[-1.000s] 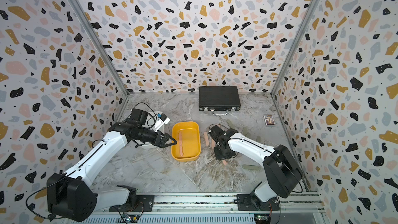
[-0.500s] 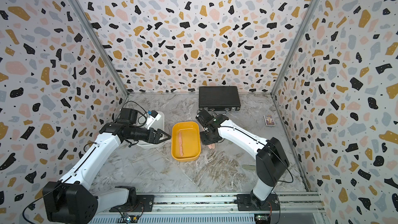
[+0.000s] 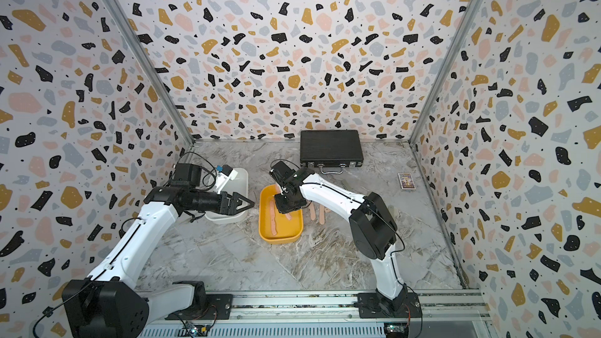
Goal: Place the fruit knives into the storage box by color
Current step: Place the fruit knife in the storage box, then pick up the fruit knife from the center of the board, then place the fruit knife in the storage box.
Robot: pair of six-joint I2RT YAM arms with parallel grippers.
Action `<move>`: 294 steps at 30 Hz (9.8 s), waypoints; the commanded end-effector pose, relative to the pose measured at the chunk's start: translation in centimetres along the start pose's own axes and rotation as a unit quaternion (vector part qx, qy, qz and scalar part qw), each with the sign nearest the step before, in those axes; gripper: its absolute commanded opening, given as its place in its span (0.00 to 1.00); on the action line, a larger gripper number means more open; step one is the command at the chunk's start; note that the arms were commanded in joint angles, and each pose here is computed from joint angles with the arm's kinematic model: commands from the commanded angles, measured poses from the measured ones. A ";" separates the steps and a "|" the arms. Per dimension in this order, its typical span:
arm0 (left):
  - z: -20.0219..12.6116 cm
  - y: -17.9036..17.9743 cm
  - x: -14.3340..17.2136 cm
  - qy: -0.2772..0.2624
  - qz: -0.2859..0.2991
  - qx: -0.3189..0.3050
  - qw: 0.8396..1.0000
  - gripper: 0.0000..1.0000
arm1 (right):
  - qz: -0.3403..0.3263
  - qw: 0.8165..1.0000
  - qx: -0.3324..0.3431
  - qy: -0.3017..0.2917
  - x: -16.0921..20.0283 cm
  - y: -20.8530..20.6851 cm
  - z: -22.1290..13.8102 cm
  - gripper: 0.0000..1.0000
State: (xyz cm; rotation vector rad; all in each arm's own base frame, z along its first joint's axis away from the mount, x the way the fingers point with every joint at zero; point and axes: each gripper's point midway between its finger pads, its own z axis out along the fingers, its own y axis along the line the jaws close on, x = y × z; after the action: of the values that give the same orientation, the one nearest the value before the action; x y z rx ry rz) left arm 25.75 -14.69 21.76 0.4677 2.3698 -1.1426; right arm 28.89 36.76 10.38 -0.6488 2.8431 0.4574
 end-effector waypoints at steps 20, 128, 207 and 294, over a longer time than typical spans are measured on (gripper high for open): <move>0.0 0.5 -0.2 -0.009 0.011 -0.009 1.000 0.99 | 0.034 0.998 -0.059 0.015 1.0 1.9 3.7 0.30; 4.9 -1.0 1.8 0.073 0.035 0.021 0.996 0.99 | 0.056 0.984 0.147 0.078 8.6 -13.5 3.3 0.25; 1.3 0.3 -0.8 0.004 0.029 -0.018 0.999 0.99 | -0.017 0.990 0.136 0.006 4.7 -8.6 -6.6 0.24; 3.2 -2.5 -2.3 0.025 0.050 0.025 0.998 0.99 | 0.057 0.993 0.097 -0.041 4.7 -12.8 -4.6 0.61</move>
State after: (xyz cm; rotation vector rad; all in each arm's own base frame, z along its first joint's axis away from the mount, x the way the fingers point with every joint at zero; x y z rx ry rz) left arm 27.18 -18.48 23.47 0.6259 2.3440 -1.1373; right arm 30.15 23.34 9.76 -0.4410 2.8195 0.2343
